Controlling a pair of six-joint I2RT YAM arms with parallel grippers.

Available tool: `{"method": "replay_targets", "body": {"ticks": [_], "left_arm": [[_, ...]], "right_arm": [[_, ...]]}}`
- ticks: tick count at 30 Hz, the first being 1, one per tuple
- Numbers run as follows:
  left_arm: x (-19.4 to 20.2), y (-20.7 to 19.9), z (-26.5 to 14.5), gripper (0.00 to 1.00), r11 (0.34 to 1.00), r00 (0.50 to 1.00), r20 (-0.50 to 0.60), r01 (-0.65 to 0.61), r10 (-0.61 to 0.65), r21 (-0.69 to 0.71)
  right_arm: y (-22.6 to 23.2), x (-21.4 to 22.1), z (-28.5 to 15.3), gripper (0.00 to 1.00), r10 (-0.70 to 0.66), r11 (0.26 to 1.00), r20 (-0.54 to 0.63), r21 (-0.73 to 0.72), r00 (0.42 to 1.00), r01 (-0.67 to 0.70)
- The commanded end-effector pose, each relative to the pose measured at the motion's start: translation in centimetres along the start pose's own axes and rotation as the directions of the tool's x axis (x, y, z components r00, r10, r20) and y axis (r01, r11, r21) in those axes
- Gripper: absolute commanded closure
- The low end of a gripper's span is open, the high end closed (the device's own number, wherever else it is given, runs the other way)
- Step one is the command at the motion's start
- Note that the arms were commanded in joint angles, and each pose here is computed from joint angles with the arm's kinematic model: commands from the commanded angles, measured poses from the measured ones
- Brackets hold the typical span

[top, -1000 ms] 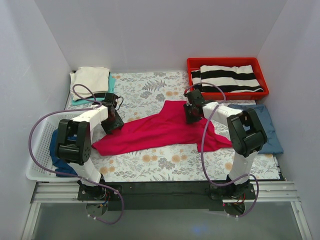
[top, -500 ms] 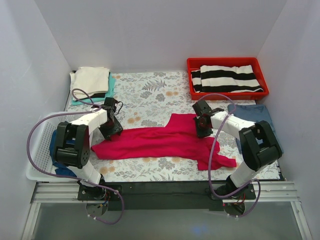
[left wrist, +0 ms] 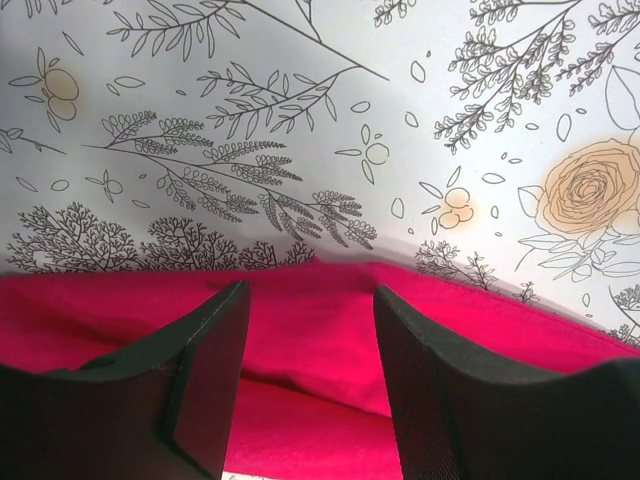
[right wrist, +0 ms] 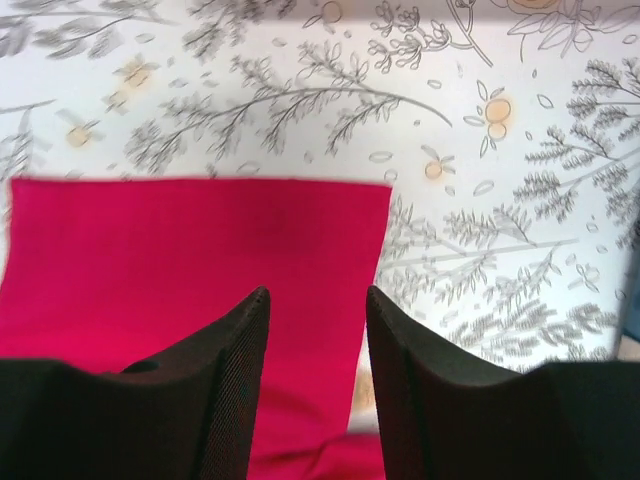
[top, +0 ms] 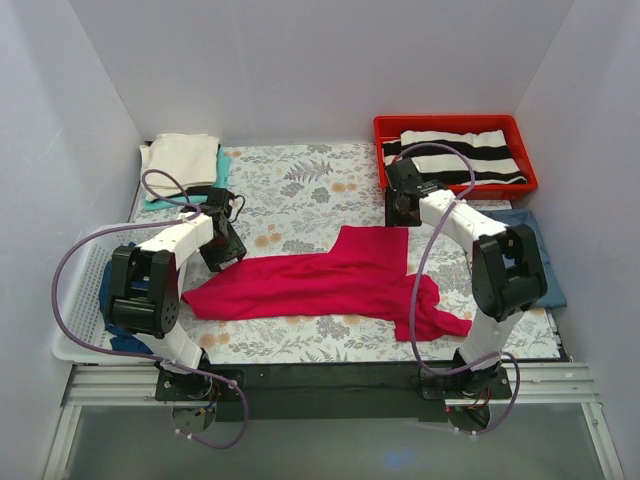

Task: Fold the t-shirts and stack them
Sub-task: Flatten out the tshirt

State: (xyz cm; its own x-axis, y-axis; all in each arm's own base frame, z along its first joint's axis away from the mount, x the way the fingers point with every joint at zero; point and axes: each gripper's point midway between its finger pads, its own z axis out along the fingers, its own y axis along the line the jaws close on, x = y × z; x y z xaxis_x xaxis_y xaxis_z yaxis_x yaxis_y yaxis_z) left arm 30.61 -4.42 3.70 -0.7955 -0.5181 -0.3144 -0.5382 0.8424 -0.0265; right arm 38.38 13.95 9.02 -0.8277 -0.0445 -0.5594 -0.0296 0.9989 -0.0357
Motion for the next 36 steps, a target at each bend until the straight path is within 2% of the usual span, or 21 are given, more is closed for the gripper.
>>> {"method": "replay_targets", "body": {"ticks": [1,10,21,25,29,36], "left_arm": [[-1.0,-0.6,-1.1,0.49,0.999,0.999,0.034,-0.010,0.009,0.035],[-0.9,-0.8,-1.3,0.49,0.999,1.000,0.032,-0.001,0.000,0.047],[-1.0,-0.4,-1.2,0.49,1.000,0.999,0.038,-0.004,0.003,0.028],[-1.1,-0.4,-1.2,0.49,1.000,0.999,0.040,-0.002,0.001,0.026],[-1.1,-0.3,-1.1,0.49,1.000,0.999,0.044,0.000,0.000,0.021],[-1.2,-0.4,-1.1,0.49,1.000,0.999,0.048,-0.001,0.000,0.025]], "right_arm": [[-1.5,-0.2,3.3,0.50,0.049,0.998,-0.023,0.044,0.999,-0.048],[-2.9,0.5,6.5,0.48,0.083,0.997,-0.008,-0.005,0.997,-0.083],[-1.0,3.0,8.2,0.49,0.080,0.988,-0.080,-0.126,0.994,-0.090],[-0.6,4.7,8.5,0.56,0.075,0.986,-0.127,-0.140,0.989,-0.093],[-0.4,6.7,8.8,0.68,0.065,0.986,-0.175,-0.142,0.982,-0.091],[-0.1,8.6,8.9,0.75,0.051,0.985,-0.226,-0.147,0.973,-0.086]]}}
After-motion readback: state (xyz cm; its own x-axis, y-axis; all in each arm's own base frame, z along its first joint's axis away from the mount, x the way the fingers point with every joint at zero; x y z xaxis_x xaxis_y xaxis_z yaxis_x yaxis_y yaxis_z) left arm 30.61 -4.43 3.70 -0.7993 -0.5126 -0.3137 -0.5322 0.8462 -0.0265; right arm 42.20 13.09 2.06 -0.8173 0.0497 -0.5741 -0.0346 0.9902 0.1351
